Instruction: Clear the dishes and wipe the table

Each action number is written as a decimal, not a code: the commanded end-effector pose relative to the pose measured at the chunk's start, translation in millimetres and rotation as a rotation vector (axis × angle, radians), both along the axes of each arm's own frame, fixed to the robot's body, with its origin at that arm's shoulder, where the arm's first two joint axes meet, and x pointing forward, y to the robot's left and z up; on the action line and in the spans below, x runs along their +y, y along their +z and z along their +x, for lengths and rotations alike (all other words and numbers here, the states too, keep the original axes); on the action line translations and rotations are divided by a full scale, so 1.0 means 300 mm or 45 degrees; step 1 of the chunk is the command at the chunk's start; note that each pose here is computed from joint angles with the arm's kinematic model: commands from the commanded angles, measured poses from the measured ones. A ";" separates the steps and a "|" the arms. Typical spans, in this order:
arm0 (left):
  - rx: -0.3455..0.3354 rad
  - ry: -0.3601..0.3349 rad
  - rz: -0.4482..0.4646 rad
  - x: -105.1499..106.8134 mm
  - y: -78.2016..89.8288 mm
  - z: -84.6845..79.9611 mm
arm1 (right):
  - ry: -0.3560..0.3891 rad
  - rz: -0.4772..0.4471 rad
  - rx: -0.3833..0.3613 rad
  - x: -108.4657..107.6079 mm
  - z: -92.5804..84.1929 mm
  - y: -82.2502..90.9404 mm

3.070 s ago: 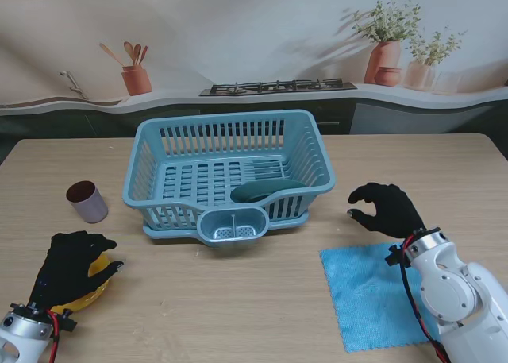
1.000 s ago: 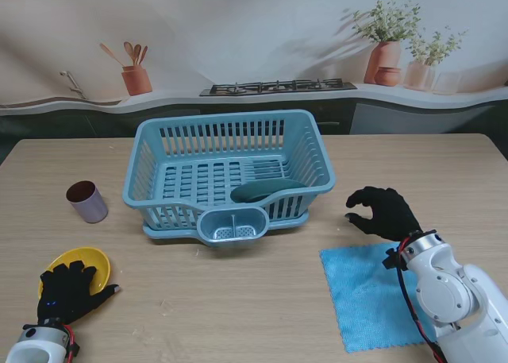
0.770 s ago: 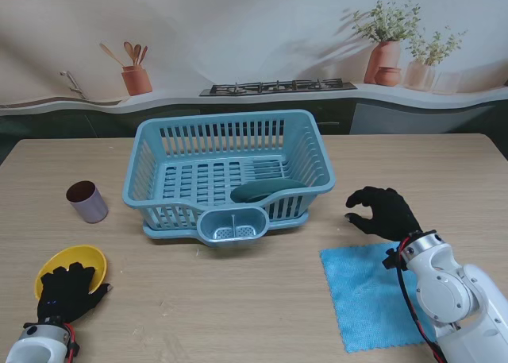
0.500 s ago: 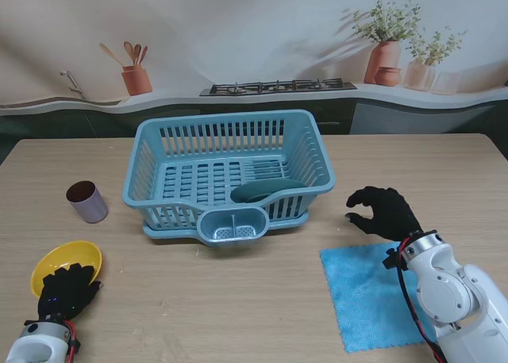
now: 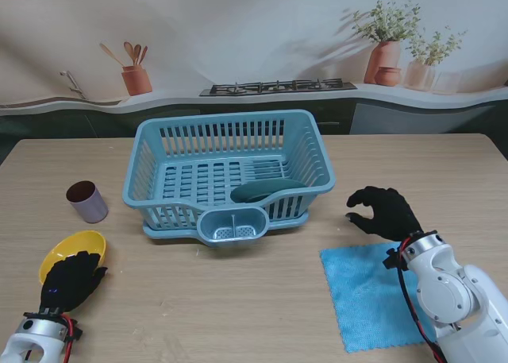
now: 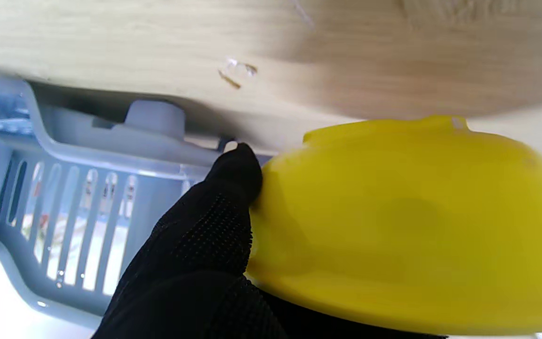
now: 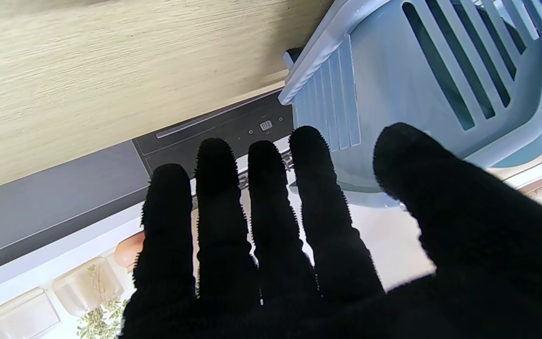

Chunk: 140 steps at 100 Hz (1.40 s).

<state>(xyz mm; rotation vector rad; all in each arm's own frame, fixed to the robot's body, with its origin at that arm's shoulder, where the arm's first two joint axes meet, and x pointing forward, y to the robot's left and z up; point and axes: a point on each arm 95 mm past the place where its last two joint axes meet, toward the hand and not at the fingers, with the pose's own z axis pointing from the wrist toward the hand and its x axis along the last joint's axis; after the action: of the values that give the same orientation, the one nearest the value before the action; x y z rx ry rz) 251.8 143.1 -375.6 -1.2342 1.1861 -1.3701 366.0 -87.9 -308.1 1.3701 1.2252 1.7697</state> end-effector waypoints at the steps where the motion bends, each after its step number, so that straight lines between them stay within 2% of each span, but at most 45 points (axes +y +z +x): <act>1: -0.024 -0.019 0.001 -0.004 0.023 0.015 | 0.009 0.000 0.017 0.005 -0.008 -0.011; 31: -0.109 -0.111 -0.073 -0.021 0.091 0.026 | 0.005 0.005 0.018 0.006 -0.010 -0.014; 58: -0.164 -0.200 -0.154 -0.028 0.163 0.069 | 0.003 0.010 0.020 0.006 -0.012 -0.015; 82: -0.201 -0.279 -0.161 -0.020 0.244 0.103 | 0.004 0.022 0.021 0.009 -0.011 -0.017; 113: -0.268 -0.329 -0.159 0.012 0.323 0.148 | 0.000 0.029 0.019 0.007 -0.011 -0.018; 140: -0.293 -0.390 -0.175 0.037 0.408 0.189 | -0.002 0.028 0.025 0.010 -0.010 -0.023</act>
<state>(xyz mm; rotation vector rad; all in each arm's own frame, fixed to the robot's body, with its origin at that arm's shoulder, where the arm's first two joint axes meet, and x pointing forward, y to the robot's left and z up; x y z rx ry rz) 301.6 155.7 -269.2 -1.0296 1.1659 -1.7811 364.6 -87.4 -311.3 1.3897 1.2012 1.7834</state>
